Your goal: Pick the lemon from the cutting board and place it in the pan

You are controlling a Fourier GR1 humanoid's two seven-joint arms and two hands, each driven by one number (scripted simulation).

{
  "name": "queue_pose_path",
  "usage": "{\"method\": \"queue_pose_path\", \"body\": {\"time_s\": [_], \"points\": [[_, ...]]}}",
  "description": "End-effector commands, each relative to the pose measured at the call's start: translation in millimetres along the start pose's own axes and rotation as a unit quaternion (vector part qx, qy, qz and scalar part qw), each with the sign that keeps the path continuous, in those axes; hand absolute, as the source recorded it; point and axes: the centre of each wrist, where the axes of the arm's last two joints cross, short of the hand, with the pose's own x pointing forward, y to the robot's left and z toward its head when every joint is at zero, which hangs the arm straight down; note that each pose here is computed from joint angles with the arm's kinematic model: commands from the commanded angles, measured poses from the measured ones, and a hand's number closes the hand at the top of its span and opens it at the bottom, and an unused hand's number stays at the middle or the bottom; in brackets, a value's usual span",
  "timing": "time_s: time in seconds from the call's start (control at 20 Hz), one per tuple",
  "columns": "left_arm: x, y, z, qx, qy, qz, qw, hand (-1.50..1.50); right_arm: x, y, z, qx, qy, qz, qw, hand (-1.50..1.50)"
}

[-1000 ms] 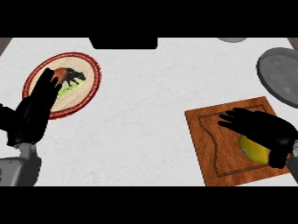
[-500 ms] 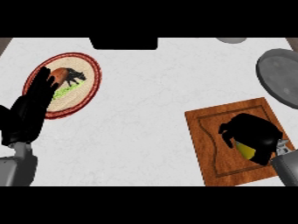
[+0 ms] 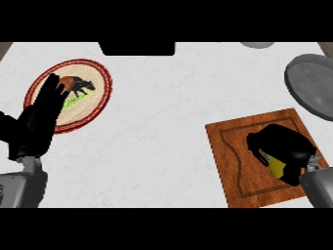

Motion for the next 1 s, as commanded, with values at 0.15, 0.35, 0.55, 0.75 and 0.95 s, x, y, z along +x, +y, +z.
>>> {"method": "queue_pose_path", "body": {"time_s": [0.15, 0.35, 0.55, 0.75, 0.95], "points": [[1, 0, 12, 0.0, 0.003, -0.002, 1.0, 0.0, -4, -11, 11, -0.066, 0.182, -0.125, 0.973, 1.5], [-8, 6, 7, 0.001, 0.008, 0.006, 0.9999, 0.0, 15, -54, 23, -0.19, 0.209, -0.057, 0.958, 1.5], [-8, 11, 17, 0.0, 0.001, 0.003, 1.0, 0.0, 28, -99, 52, -0.29, 0.221, -0.001, 0.931, 1.5], [-17, -2, 8, 0.001, 0.004, 0.002, 1.0, 0.0, 53, -128, 91, -0.369, 0.215, 0.027, 0.904, 1.5], [1, -5, -5, -0.004, 0.006, 0.006, 1.0, 0.0, 55, -150, 114, -0.363, 0.234, -0.009, 0.902, 1.5]]}}
